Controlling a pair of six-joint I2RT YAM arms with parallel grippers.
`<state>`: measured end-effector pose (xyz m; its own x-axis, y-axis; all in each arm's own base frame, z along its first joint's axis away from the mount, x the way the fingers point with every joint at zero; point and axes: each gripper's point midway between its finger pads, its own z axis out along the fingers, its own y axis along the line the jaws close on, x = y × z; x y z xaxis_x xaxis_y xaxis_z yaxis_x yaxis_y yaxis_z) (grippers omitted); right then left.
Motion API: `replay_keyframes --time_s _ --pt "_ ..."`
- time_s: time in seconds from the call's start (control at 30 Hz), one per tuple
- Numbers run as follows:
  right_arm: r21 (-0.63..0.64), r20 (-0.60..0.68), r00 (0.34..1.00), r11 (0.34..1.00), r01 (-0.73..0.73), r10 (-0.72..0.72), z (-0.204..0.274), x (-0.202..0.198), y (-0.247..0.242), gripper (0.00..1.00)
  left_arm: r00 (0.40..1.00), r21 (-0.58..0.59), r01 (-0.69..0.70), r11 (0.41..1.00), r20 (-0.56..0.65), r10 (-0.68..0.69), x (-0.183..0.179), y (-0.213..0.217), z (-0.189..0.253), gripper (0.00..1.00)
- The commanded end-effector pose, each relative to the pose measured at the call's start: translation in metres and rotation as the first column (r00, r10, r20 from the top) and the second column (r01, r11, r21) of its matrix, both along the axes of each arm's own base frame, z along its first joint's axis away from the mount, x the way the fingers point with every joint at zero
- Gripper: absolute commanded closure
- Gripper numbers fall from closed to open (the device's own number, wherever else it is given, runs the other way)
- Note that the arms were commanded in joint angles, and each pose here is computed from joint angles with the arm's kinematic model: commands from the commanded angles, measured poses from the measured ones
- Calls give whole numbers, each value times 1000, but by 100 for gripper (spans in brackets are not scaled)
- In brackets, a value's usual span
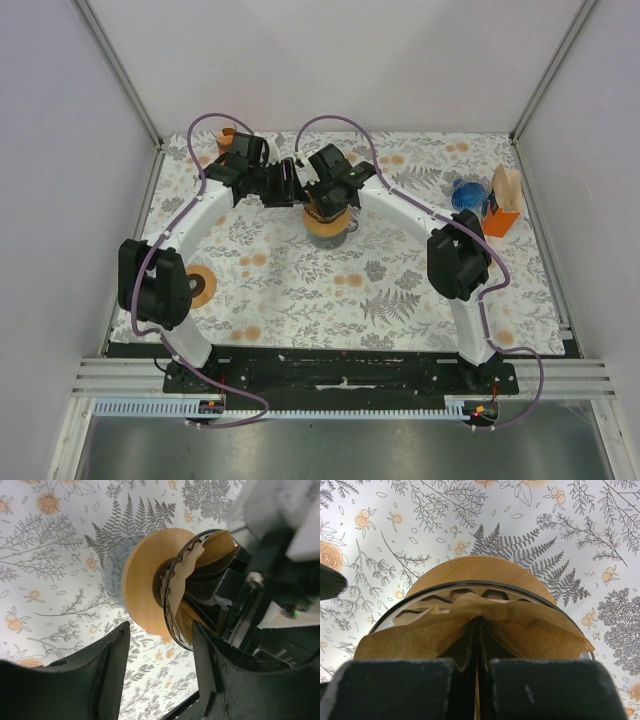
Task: Place the coffee filter in the dripper
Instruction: Adjust the coffee filter in the coffee dripper.
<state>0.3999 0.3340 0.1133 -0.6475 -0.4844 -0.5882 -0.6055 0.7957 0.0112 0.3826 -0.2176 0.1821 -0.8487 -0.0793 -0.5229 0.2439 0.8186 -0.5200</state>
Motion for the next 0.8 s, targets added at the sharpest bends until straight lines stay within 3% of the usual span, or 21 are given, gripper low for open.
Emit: replay_keyframes --time_s 0.0,0.17,0.5,0.63,0.77 --pt "-68 -128 991 996 -51 42 -41 -26 0 100 999 -168 -15 986 -44 8 5 -16 4 42" --pt "-58 -117 992 997 -55 48 -33 -24 2 100 995 -176 -26 984 -96 9 5 -15 -12 64" --pt "-1 -19 997 998 -70 70 16 -14 7 100 997 -130 -25 991 -74 16 -2 -6 -11 78" --pt "77 27 996 993 -84 82 48 -9 12 82 997 -117 -28 993 -71 20 -2 -4 -13 81" --pt "133 68 991 983 -123 115 75 -7 8 75 998 -103 -31 994 -59 26 0 -2 -11 83"
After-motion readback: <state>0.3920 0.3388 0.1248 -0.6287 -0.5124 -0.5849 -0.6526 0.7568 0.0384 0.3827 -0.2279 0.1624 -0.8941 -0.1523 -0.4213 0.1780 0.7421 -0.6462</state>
